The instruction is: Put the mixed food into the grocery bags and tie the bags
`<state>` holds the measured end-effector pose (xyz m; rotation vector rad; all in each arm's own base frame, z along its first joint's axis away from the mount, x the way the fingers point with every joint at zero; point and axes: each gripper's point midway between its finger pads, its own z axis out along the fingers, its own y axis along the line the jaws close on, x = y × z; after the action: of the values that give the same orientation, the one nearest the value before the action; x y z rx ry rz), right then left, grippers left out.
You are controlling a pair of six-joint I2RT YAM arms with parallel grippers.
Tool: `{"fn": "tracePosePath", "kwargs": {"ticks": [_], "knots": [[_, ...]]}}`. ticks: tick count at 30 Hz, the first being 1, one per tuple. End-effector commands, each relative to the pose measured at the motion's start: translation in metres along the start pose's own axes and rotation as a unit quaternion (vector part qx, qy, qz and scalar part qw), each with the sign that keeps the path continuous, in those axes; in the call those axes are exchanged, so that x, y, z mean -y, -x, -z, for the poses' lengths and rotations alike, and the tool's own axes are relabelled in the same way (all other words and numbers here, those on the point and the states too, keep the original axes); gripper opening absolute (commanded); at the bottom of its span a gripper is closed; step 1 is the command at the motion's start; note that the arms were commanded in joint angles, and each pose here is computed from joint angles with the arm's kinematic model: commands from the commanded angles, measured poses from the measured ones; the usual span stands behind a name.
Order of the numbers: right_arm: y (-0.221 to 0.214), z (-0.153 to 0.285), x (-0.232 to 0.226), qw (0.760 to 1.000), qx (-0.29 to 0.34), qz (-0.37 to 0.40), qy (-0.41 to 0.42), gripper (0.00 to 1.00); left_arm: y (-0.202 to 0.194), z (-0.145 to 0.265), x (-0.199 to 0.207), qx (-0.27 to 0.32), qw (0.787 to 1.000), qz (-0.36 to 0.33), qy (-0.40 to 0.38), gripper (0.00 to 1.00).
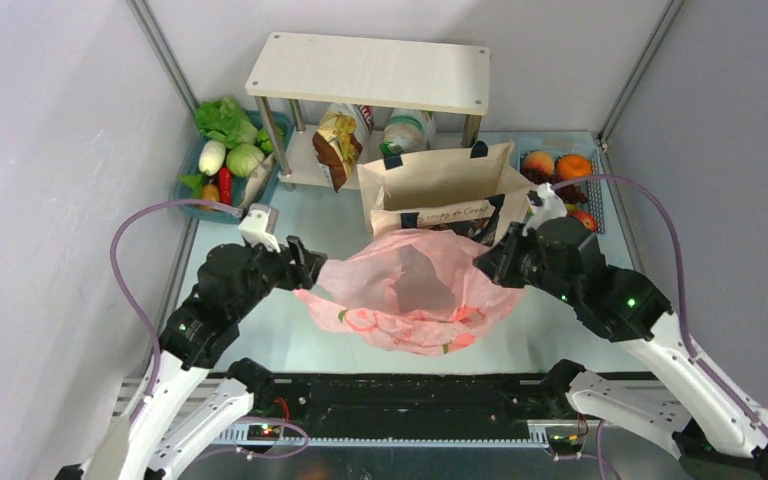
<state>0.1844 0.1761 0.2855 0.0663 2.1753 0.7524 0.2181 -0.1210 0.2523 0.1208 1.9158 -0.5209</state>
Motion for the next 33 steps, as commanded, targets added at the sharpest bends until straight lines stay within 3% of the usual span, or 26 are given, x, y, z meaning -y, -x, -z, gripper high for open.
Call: {"fn": "tracePosePath", "kwargs": {"ticks": [1,5,7,8,10,12,17,24,27,33], "knots": [[0.016,0.001,-0.043,0.998,0.008,0.009,0.06,0.0,0.043,0.025,0.041,0.065,0.994,-0.035,-0.081,0.76],[0.019,-0.002,-0.055,0.997,0.009,-0.003,0.08,0.0,0.059,0.039,0.064,0.081,0.987,-0.061,-0.127,0.71],[0.021,-0.001,-0.061,0.996,0.01,-0.007,0.092,0.0,0.056,0.038,0.08,0.07,0.982,-0.077,-0.158,0.48],[0.021,0.0,-0.063,0.995,0.01,-0.01,0.096,0.0,0.051,0.035,0.091,0.058,0.979,-0.083,-0.179,0.28],[0.023,0.003,-0.067,0.994,0.01,-0.017,0.106,0.0,0.038,0.026,0.107,0.034,0.975,-0.092,-0.199,0.07],[0.024,0.005,-0.072,0.993,0.011,-0.025,0.116,0.0,0.026,0.013,0.116,0.024,0.977,-0.096,-0.191,0.01],[0.03,0.015,-0.084,0.989,0.014,-0.043,0.143,0.0,0.009,-0.004,0.145,0.054,0.974,-0.097,-0.196,0.0],[0.04,0.039,-0.109,0.977,0.009,-0.058,0.203,0.0,-0.017,-0.024,0.181,0.12,0.943,-0.2,-0.238,0.0],[0.041,0.053,-0.124,0.969,-0.002,-0.054,0.241,0.0,-0.031,-0.041,0.191,0.113,0.933,-0.239,-0.244,0.0],[0.041,0.075,-0.148,0.952,-0.022,-0.038,0.303,0.0,-0.073,-0.067,0.221,0.056,0.922,-0.252,-0.288,0.0]]}}
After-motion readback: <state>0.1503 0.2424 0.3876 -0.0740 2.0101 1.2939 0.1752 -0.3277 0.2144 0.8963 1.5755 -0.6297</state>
